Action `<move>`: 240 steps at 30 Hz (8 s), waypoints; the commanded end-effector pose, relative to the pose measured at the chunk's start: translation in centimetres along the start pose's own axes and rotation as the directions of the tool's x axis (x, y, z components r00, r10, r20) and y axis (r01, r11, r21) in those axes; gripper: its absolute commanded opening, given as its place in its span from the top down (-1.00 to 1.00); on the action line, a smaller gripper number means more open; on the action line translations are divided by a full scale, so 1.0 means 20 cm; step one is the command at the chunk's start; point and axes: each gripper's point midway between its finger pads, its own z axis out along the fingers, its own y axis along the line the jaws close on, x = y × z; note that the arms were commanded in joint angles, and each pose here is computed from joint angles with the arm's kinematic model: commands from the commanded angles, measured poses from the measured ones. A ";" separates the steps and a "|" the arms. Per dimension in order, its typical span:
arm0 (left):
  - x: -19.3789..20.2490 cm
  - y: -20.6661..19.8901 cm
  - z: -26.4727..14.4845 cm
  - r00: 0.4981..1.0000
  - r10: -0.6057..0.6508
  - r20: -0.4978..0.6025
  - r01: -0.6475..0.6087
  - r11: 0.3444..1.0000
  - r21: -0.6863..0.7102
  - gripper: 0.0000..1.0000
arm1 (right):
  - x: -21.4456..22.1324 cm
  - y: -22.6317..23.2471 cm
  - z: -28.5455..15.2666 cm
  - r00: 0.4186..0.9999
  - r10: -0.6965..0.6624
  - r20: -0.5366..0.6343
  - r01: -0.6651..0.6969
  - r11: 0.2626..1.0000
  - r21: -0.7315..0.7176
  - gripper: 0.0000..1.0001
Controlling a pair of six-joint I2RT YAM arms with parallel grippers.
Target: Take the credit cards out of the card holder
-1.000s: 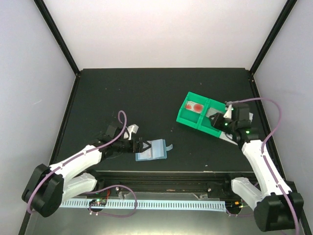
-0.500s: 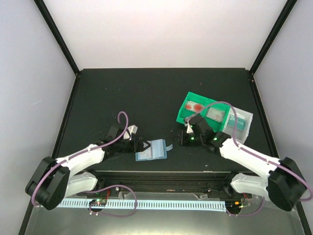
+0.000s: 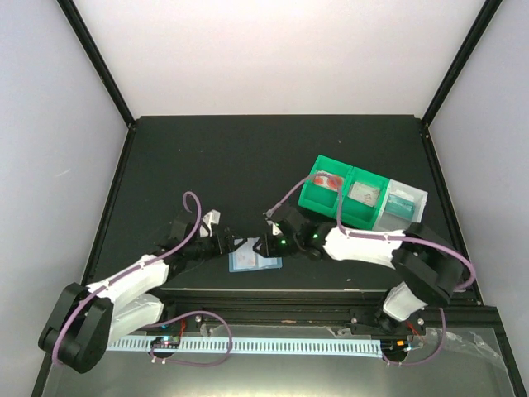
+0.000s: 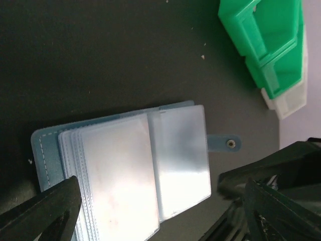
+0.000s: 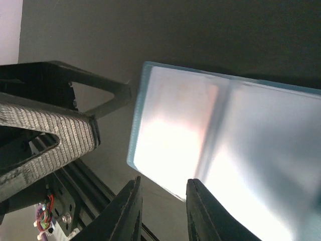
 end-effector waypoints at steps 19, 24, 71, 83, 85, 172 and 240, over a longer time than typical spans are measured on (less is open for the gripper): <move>0.01 -0.06 -0.01 0.998 -0.053 -0.045 0.059 0.986 0.158 -0.89 | 0.09 -0.22 0.30 0.995 -0.004 -0.097 0.022 0.981 0.190 0.61; 0.01 -0.08 0.00 0.997 -0.049 -0.056 0.058 0.982 0.177 -0.90 | 0.10 -0.23 0.31 0.995 -0.008 -0.099 0.027 0.982 0.187 0.82; 0.07 0.03 0.07 0.994 -0.064 -0.091 0.075 0.988 0.133 -0.93 | 0.17 -0.14 0.34 0.995 0.055 -0.085 -0.058 0.998 -0.034 0.98; 0.08 -0.08 0.05 0.991 -0.077 -0.111 0.101 0.969 0.227 -0.93 | 0.13 -0.11 0.33 0.998 0.024 -0.057 -0.027 0.999 -0.047 0.88; 0.08 -0.09 0.05 0.992 -0.072 -0.103 0.094 0.970 0.226 -0.93 | 0.12 -0.11 0.32 0.999 0.018 -0.049 -0.020 0.999 -0.047 0.86; 0.10 -0.33 0.05 0.990 0.106 -0.088 -0.092 0.984 0.155 -0.89 | -0.06 -0.09 -0.29 0.946 0.018 0.324 -0.015 1.000 -0.010 0.39; 0.12 0.14 -0.05 0.999 -0.047 -0.026 0.047 0.999 -0.001 0.21 | 0.20 -0.18 0.32 0.999 -0.052 -0.014 0.054 0.992 0.112 0.67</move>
